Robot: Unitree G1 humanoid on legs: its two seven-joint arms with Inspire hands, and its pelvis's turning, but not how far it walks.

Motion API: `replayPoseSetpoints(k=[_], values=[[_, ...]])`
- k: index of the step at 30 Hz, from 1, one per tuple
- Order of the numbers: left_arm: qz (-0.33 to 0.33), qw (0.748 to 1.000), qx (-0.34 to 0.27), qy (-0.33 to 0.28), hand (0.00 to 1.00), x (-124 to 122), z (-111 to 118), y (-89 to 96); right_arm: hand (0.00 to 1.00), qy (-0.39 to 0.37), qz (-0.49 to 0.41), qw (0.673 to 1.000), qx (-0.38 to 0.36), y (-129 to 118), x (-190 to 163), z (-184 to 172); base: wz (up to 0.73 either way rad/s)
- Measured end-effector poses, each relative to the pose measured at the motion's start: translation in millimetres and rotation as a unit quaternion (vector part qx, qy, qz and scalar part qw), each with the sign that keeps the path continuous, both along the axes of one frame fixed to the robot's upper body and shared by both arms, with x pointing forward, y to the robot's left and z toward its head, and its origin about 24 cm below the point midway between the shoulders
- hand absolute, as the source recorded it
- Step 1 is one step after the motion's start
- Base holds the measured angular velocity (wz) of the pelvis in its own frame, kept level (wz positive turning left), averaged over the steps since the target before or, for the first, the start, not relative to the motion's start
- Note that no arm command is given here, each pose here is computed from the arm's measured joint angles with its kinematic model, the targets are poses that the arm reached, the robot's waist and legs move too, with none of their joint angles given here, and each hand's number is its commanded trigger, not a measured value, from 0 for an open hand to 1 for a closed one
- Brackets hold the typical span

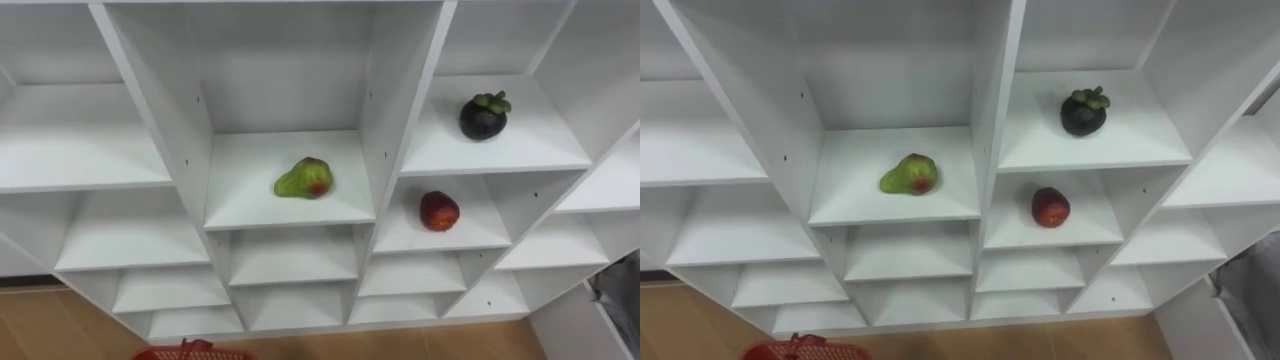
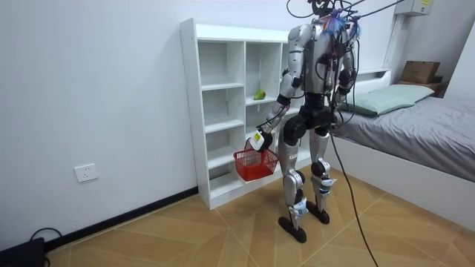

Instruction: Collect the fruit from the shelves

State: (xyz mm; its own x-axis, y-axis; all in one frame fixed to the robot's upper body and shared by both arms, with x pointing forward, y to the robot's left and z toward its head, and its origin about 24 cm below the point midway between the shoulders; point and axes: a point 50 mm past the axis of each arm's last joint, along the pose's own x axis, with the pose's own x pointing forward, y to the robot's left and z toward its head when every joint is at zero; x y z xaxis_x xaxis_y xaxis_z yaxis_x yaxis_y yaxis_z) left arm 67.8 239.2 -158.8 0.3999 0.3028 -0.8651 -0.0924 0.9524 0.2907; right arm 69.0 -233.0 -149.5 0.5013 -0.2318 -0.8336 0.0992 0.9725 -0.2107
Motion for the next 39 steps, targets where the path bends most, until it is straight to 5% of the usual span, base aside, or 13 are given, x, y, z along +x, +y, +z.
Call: replayPoseSetpoints(k=[12, 34, 39], values=[[-0.025, 0.999, -0.012, -0.022, 1.00, 5.2, 1.7, -4.3, 0.00, -0.224, 0.024, 0.974, -0.010, 12.7, 54.8, 62.5, -0.04], [-0.060, 0.997, -0.031, -0.032, 1.00, 4.0, 4.0, -4.1, 0.00, -0.416, -0.008, 0.905, -0.087, 15.2, 96.3, 133.3, -0.02], [-0.058, 0.997, -0.028, -0.041, 1.00, 3.8, 4.7, -3.8, 0.00, -0.486, -0.002, 0.869, -0.091, 17.7, 106.9, 162.1, -0.01]])
